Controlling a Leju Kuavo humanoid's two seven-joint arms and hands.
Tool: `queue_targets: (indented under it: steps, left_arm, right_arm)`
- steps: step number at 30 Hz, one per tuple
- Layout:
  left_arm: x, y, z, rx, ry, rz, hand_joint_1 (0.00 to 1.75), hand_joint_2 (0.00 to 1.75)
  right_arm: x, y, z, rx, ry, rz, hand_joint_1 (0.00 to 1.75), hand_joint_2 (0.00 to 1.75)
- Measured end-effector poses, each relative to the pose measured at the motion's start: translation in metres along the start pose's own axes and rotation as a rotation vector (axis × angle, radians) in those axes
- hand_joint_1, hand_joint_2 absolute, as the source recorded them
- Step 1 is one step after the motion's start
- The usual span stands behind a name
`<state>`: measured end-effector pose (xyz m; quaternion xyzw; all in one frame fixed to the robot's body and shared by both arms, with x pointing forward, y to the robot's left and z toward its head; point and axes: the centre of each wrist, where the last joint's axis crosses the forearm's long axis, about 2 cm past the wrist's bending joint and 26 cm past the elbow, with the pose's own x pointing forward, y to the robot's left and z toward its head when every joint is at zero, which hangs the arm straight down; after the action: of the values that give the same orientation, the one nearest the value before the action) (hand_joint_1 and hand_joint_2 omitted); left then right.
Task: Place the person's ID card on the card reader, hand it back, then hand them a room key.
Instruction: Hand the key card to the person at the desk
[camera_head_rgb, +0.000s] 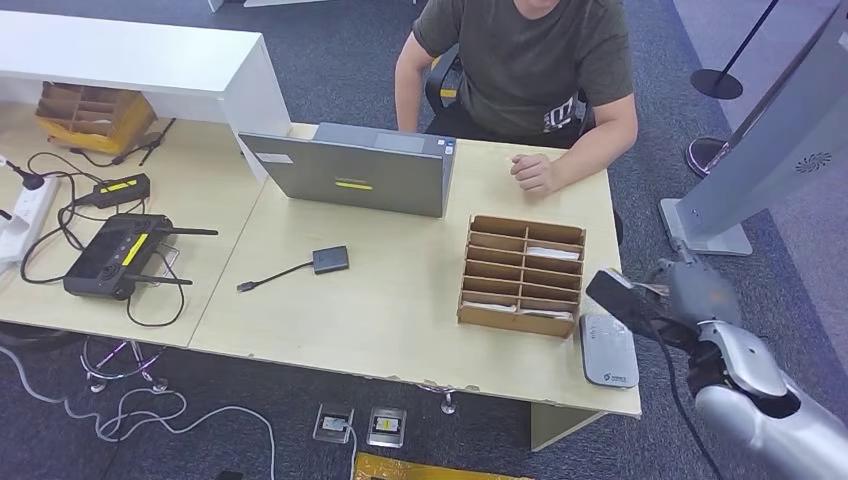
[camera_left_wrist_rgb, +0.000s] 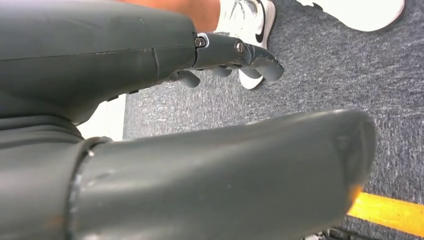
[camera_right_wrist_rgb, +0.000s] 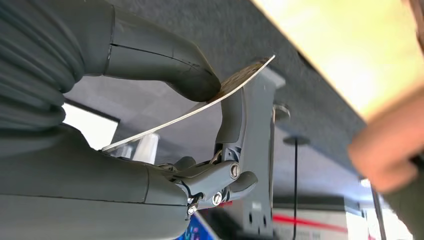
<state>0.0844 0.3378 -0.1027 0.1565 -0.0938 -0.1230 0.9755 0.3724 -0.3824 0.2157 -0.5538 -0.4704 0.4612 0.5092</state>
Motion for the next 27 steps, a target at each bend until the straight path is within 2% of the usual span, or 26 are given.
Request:
queue_targets:
  steps: [4,9,15,20,27]
  left_arm:
    - [0.0,0.0,0.0,0.0,0.0,0.0,0.0,0.0]
    - [-0.001,0.001,0.0,0.002,0.003,0.005,0.0,0.0]
    - [-0.001,0.0,0.0,0.007,0.002,0.013,0.0,0.0]
    - [0.0,-0.003,0.001,0.005,-0.005,0.01,0.0,0.0]
    - [0.006,-0.007,0.002,-0.006,-0.025,-0.016,0.0,0.0]
  right_arm:
    - [-0.003,-0.032,-0.005,-0.078,0.01,0.006,1.75,1.75]
    - [-0.001,-0.091,-0.013,-0.203,-0.004,0.021,1.75,1.75]
    - [0.013,-0.131,-0.016,-0.298,-0.076,0.038,1.75,1.75]
    - [0.038,-0.139,-0.018,-0.342,-0.162,0.037,1.75,1.75]
    - [0.08,-0.128,-0.016,-0.358,-0.284,0.011,1.75,1.75]
